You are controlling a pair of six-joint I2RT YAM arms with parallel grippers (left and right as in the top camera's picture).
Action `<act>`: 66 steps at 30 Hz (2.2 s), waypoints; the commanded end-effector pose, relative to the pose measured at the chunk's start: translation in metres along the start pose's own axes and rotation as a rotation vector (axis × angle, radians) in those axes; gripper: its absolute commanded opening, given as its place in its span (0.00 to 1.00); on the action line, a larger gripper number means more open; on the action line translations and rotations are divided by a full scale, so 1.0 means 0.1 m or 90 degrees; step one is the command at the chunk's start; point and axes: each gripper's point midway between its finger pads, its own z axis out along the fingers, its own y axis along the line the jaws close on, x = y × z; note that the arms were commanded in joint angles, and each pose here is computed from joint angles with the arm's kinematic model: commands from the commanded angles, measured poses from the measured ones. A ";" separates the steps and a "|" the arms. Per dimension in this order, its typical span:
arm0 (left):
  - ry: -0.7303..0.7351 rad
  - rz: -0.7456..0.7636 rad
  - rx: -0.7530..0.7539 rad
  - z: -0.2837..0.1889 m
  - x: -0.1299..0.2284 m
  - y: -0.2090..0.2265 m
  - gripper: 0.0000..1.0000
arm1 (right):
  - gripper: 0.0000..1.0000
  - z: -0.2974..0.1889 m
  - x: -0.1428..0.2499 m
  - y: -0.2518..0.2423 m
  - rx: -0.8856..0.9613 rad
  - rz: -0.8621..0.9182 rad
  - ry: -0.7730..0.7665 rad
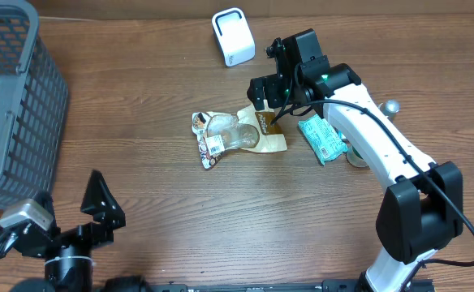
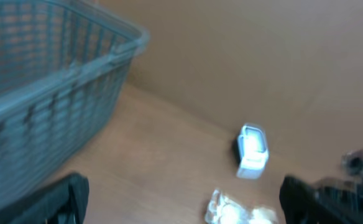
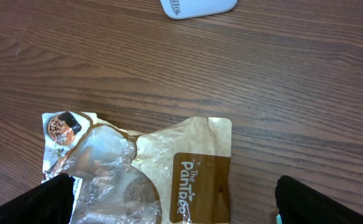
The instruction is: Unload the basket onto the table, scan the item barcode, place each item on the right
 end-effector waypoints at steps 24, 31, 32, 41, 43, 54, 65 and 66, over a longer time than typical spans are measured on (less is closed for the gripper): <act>-0.439 -0.036 0.311 0.02 -0.01 -0.34 1.00 | 1.00 0.00 0.00 0.00 0.002 0.000 -0.003; -0.384 -0.034 0.276 0.34 0.45 -0.15 0.99 | 1.00 0.00 0.00 0.00 0.002 0.000 -0.003; -0.368 -0.034 0.266 0.40 0.51 -0.12 0.99 | 1.00 0.00 0.00 0.00 0.002 0.000 -0.003; -0.220 0.008 0.149 0.78 1.04 0.17 1.00 | 1.00 0.00 0.00 0.00 0.002 0.000 -0.003; -0.181 0.040 0.127 0.84 1.19 0.23 1.00 | 1.00 0.00 0.00 0.00 0.002 0.000 -0.003; -0.029 0.195 0.081 0.97 1.79 0.43 1.00 | 1.00 0.00 0.00 0.00 0.002 0.000 -0.003; -0.015 0.246 0.097 0.96 1.85 0.40 1.00 | 1.00 0.00 0.00 0.00 0.002 0.000 -0.003; -0.016 0.246 0.097 0.96 1.85 0.40 1.00 | 1.00 0.00 0.00 0.00 0.002 0.000 -0.003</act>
